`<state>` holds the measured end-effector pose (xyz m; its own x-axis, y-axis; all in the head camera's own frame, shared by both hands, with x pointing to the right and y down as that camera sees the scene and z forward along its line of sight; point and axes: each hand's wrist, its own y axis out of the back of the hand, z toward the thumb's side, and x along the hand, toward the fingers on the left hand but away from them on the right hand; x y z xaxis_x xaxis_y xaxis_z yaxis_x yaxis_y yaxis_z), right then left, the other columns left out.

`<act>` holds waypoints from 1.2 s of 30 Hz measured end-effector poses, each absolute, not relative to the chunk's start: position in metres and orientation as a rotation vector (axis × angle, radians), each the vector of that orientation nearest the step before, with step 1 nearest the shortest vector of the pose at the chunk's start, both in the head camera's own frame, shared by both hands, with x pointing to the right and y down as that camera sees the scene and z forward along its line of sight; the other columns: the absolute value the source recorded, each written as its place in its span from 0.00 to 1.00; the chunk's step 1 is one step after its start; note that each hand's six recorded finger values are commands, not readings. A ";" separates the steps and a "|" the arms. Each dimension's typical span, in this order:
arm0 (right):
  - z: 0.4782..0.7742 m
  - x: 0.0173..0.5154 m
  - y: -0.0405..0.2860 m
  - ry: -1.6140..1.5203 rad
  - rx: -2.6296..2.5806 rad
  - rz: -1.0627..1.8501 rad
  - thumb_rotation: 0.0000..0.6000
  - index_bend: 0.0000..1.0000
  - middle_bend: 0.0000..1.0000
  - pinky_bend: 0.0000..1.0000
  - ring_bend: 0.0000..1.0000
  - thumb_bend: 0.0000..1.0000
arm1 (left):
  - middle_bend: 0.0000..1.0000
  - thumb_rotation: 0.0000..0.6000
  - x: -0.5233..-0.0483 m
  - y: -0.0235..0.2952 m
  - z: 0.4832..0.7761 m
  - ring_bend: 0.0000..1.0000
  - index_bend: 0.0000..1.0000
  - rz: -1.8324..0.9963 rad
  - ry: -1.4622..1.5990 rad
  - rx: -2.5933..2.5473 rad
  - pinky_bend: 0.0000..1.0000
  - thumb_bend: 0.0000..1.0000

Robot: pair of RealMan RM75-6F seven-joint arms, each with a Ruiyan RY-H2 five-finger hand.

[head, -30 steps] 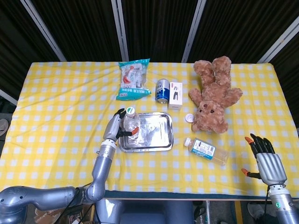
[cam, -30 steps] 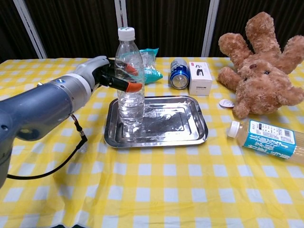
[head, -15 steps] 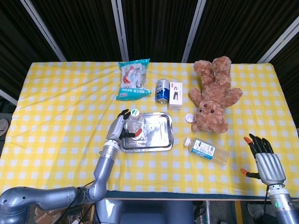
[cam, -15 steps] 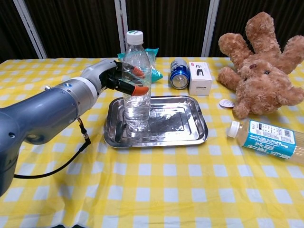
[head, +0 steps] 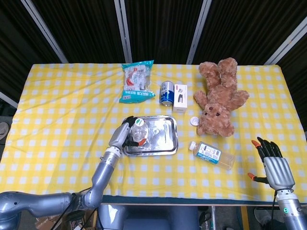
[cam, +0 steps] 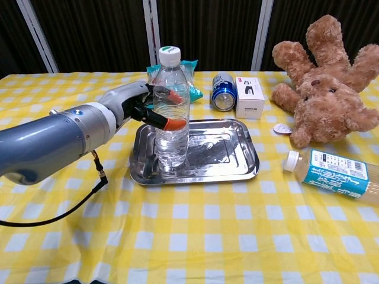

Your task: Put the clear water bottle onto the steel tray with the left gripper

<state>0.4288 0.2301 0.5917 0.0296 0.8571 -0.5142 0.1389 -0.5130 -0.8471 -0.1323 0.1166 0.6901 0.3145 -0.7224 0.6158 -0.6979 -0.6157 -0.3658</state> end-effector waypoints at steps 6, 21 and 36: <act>0.591 0.427 0.231 -1.018 -1.716 1.536 1.00 0.10 0.00 0.00 0.00 0.05 | 0.00 1.00 -0.143 0.115 0.685 0.00 0.05 -1.195 1.353 -2.529 0.00 0.22; 0.588 0.432 0.230 -1.034 -1.692 1.548 1.00 0.10 0.00 0.00 0.00 0.05 | 0.00 1.00 -0.193 0.125 0.649 0.00 0.10 -1.200 1.239 -2.465 0.00 0.22; 0.579 0.426 0.231 -1.003 -1.655 1.509 1.00 0.10 0.00 0.00 0.00 0.05 | 0.02 1.00 -0.432 0.184 0.552 0.00 0.13 -1.473 1.321 -1.731 0.00 0.28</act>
<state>0.4257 0.2311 0.5788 0.0332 0.8790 -0.4756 0.0982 -0.4765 -0.8737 -0.4324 0.1837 0.5524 -0.0601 -0.8942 0.4437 -0.3442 -0.3987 -0.8501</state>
